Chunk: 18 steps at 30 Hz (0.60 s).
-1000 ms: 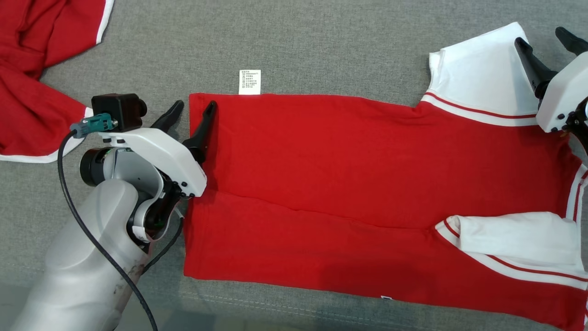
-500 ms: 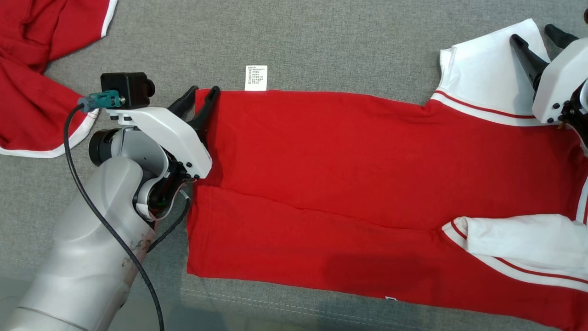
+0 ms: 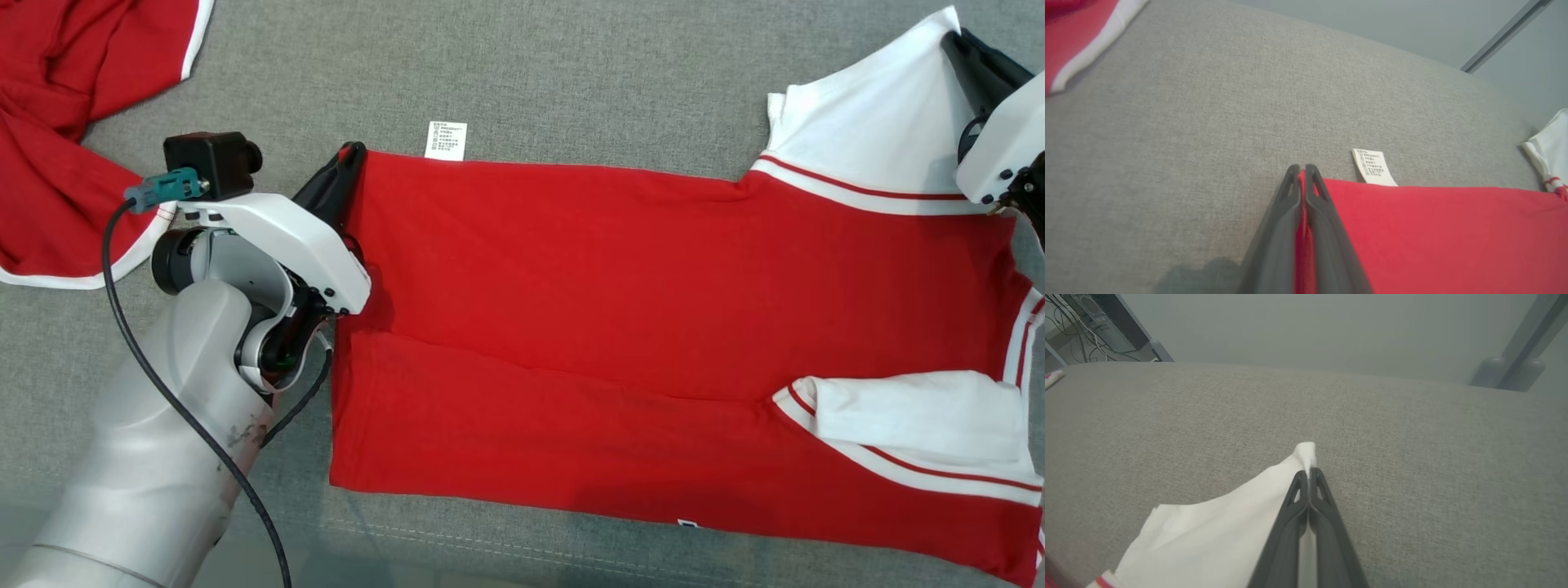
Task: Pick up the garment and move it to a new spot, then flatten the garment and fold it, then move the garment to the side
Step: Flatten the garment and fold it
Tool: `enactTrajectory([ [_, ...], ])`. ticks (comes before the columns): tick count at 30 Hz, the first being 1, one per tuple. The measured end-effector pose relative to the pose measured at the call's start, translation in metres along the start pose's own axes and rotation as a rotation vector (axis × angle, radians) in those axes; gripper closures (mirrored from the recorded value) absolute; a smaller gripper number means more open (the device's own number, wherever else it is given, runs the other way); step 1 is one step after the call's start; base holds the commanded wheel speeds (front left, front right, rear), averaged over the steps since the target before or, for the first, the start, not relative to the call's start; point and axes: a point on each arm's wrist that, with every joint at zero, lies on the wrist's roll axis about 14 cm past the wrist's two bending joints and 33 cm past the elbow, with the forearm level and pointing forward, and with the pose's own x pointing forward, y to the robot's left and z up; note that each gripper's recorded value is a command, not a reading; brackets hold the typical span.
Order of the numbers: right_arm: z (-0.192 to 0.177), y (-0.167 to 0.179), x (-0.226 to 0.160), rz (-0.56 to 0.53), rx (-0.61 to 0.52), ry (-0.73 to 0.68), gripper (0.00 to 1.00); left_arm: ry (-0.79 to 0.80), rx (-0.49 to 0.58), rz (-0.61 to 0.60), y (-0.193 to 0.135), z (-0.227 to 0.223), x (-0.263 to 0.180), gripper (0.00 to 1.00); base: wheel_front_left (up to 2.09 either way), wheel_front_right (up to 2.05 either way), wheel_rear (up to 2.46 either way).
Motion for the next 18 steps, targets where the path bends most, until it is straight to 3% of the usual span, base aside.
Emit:
enactTrajectory([
  [11,0.033,0.004,-0.028,0.042,0.016,-0.135,1.00,-0.117,0.031,-0.025,-0.010,0.038,-0.008,1.00,0.00,0.00,0.00],
  [18,0.039,0.017,-0.053,0.110,0.030,-0.207,1.00,-0.108,0.024,-0.034,-0.014,0.028,-0.019,1.00,0.00,0.00,0.00],
])
